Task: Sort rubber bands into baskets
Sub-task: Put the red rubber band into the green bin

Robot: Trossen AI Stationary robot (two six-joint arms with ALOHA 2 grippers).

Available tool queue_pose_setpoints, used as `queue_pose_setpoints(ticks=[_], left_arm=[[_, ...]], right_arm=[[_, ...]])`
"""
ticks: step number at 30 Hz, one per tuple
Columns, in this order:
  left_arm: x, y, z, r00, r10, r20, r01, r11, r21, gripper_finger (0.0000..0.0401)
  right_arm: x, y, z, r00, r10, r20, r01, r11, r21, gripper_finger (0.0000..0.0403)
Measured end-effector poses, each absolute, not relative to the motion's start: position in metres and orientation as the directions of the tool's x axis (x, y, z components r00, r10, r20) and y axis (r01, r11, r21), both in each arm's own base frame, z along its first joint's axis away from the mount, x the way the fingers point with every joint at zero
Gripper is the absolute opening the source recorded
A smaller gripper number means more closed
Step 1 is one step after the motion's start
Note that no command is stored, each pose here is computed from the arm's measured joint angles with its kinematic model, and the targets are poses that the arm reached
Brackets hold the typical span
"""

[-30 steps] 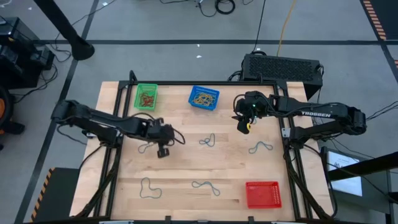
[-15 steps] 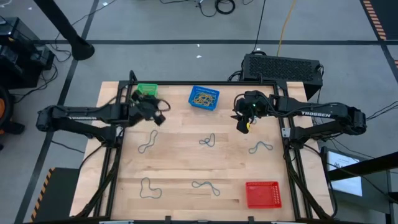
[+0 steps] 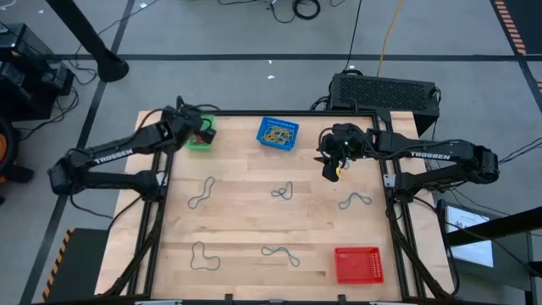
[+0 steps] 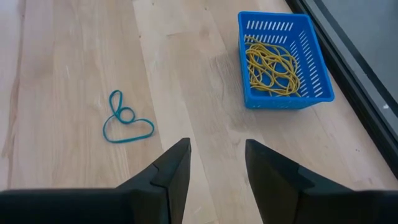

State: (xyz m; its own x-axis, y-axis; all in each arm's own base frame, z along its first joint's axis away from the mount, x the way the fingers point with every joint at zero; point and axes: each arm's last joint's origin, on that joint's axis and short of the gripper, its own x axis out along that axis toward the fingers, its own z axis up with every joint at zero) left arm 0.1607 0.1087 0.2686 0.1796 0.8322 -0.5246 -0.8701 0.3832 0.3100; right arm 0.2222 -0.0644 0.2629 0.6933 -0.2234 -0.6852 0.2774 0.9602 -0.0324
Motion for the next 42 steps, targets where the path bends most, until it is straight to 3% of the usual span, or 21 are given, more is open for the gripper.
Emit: queue_pose_setpoints(ticks=[18, 23, 31, 35, 42], left_arm=[[0.140, 0.137, 0.238, 0.143, 0.729, -0.669, -0.906, 0.369, 0.209, 0.0001], [0.146, 0.146, 0.222, 0.189, 0.618, -0.763, -0.884, 0.445, 0.141, 0.0001], [0.147, 0.165, 0.190, 0.066, 0.509, -0.858, -0.884, 0.428, 0.186, 0.0001], [0.147, 0.170, 0.180, 0.087, 0.437, -0.895, -0.875, 0.463, 0.141, 0.0001], [0.145, 0.173, 0.177, 0.074, 0.426, -0.902, -0.878, 0.457, 0.144, 0.0007]], right_arm=[[0.223, -0.065, 0.264, 0.705, -0.227, -0.671, 0.263, 0.964, -0.049, 0.0146], [0.224, -0.065, 0.265, 0.713, -0.226, -0.663, 0.261, 0.964, -0.048, 0.0146], [0.224, -0.065, 0.265, 0.714, -0.226, -0.663, 0.256, 0.965, -0.053, 0.0146], [0.225, -0.065, 0.266, 0.725, -0.229, -0.649, 0.247, 0.967, -0.066, 0.0146], [0.228, -0.066, 0.270, 0.751, -0.237, -0.616, 0.234, 0.968, -0.087, 0.0146]])
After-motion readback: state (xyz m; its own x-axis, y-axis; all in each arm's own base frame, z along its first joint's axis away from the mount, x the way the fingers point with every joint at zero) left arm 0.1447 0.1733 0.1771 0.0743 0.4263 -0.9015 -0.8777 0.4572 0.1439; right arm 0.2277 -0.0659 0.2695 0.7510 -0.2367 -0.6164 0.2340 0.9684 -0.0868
